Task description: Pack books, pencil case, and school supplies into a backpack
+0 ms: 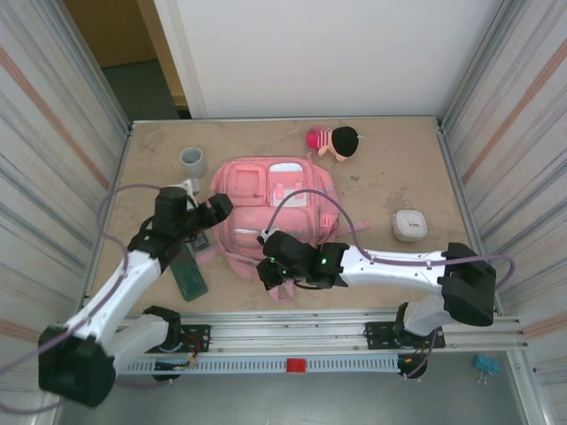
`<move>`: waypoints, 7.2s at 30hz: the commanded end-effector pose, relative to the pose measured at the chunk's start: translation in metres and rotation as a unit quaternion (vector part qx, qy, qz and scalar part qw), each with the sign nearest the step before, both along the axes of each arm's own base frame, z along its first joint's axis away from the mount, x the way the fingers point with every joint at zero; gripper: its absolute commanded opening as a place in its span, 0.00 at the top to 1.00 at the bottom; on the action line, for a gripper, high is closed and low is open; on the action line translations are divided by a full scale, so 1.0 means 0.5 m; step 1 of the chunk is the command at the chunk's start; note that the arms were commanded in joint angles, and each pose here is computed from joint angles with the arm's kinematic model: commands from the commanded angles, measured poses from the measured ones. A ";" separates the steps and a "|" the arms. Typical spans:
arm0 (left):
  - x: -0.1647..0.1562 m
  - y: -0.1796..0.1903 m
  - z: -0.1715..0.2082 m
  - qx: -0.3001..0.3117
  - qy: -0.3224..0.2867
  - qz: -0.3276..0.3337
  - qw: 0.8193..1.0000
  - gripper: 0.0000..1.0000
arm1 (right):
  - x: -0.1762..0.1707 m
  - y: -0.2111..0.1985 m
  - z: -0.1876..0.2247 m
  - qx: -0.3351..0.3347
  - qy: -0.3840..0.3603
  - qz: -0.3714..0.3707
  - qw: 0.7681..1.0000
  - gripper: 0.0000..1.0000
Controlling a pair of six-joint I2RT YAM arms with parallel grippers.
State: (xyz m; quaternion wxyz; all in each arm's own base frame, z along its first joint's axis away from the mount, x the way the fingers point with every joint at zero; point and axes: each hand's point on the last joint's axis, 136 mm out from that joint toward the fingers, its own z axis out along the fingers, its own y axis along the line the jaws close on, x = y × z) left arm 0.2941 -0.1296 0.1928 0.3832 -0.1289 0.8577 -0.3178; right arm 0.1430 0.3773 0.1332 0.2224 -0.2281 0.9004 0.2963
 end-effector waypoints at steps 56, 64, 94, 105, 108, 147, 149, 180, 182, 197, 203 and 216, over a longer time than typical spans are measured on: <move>-0.148 0.005 -0.014 0.118 -0.021 -0.113 0.986 0.34 | 0.030 -0.186 -0.025 0.031 0.112 -0.035 0.993 0.83; -0.247 -0.087 0.015 0.293 -0.233 -0.433 0.820 0.35 | 0.033 -0.164 -0.021 0.067 0.119 -0.036 0.990 0.61; -0.238 -0.181 -0.211 0.473 -0.246 -0.657 0.533 0.68 | 0.046 -0.142 -0.042 0.173 0.208 -0.098 0.958 0.57; -0.233 -0.199 -0.167 0.474 -0.331 -0.615 0.536 0.98 | 0.067 -0.112 -0.061 0.203 0.241 -0.125 0.941 0.56; -0.232 -0.201 -0.163 0.478 -0.342 -0.608 0.534 0.98 | 0.071 -0.102 -0.059 0.215 0.246 -0.125 0.937 0.56; -0.215 -0.180 -0.152 0.511 -0.337 -0.584 0.533 1.00 | 0.098 -0.171 -0.088 0.196 0.235 -0.186 0.934 1.00; -0.212 -0.171 -0.149 0.520 -0.335 -0.575 0.535 1.00 | 0.110 -0.215 -0.083 0.183 0.212 -0.204 0.938 1.00; -0.200 -0.325 -0.012 0.328 -0.322 -0.514 0.724 0.40 | 0.086 -0.197 0.266 0.289 -0.106 0.007 0.951 1.00; -0.193 -0.315 -0.033 0.344 -0.310 -0.509 0.726 0.49 | 0.085 -0.205 0.267 0.290 -0.111 0.000 0.951 1.00; -0.220 -0.299 0.076 0.325 -0.394 -0.486 0.709 1.00 | 0.185 -0.362 0.117 0.210 -0.045 -0.218 0.952 1.00; -0.211 -0.270 0.143 0.303 -0.428 -0.445 0.726 1.00 | 0.230 -0.432 0.101 0.203 -0.064 -0.295 0.931 1.00; -0.246 -0.282 0.320 0.212 -0.531 -0.417 0.707 1.00 | 0.336 -0.555 0.009 0.154 -0.081 -0.470 0.865 1.00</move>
